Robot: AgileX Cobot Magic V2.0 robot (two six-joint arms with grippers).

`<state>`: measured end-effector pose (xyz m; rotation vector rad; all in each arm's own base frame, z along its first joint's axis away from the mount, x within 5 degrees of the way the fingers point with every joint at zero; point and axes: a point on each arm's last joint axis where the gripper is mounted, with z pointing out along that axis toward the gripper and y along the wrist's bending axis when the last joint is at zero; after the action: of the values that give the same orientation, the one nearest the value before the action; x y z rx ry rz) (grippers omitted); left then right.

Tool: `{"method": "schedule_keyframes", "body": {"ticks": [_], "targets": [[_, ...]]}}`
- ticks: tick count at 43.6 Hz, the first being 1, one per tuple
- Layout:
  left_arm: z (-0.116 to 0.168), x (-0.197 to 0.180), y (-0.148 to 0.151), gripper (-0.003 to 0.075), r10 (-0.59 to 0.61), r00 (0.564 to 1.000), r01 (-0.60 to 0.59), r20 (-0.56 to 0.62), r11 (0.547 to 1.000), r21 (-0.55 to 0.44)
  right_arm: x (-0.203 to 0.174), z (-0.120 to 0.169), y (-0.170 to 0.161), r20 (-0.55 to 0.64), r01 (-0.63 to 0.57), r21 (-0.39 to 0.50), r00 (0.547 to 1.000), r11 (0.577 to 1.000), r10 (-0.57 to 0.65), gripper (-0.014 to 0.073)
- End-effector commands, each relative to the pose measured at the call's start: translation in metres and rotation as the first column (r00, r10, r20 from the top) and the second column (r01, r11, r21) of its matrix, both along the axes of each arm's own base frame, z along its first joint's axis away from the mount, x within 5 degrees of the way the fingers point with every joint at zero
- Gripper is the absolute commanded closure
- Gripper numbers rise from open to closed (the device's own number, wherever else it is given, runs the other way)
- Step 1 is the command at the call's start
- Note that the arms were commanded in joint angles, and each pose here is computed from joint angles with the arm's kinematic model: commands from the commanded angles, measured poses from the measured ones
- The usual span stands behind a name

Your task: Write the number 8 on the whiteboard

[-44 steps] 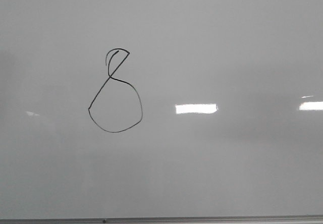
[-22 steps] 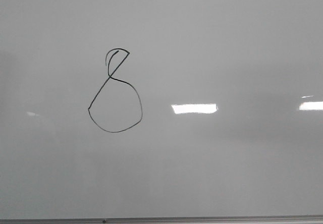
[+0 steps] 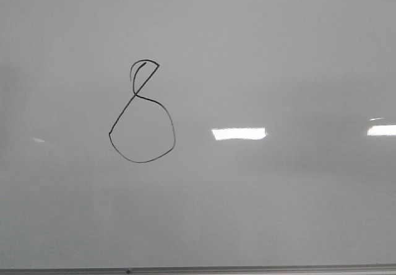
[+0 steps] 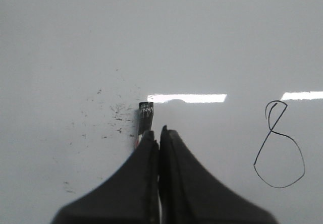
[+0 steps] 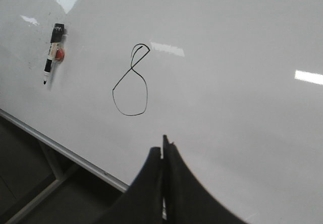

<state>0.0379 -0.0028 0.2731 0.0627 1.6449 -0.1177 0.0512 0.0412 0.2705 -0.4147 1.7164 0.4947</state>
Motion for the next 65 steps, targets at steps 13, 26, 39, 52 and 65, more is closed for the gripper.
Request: {"method": "schedule_keyframes", "body": {"ticks": [13,26,39,52,65], "targets": [[-0.042,0.011,0.002,0.0741,0.092,0.991,-0.096,0.097,0.995,0.027,0.002,0.012,-0.002,0.045,0.033,0.041,0.998,0.999,-0.035,0.0666],[-0.070,0.018,0.002,0.0741,0.095,0.988,-0.099,0.121,0.995,0.029,0.002,0.012,-0.002,0.044,0.031,0.041,0.998,0.999,-0.033,0.0666],[-0.069,0.018,0.002,0.0741,0.095,0.988,-0.099,0.123,0.995,0.029,0.002,0.012,-0.002,0.044,0.031,0.041,0.998,0.999,-0.033,0.0666],[-0.069,0.018,0.002,0.0741,0.095,0.988,-0.099,0.123,0.995,0.029,0.002,0.012,-0.002,0.044,0.031,0.041,0.998,0.999,-0.033,0.0666],[-0.069,0.018,0.002,0.0741,0.095,0.988,-0.099,0.123,0.995,0.029,0.005,0.017,-0.007,0.123,0.085,0.015,0.989,0.996,-0.086,0.0666]]}}
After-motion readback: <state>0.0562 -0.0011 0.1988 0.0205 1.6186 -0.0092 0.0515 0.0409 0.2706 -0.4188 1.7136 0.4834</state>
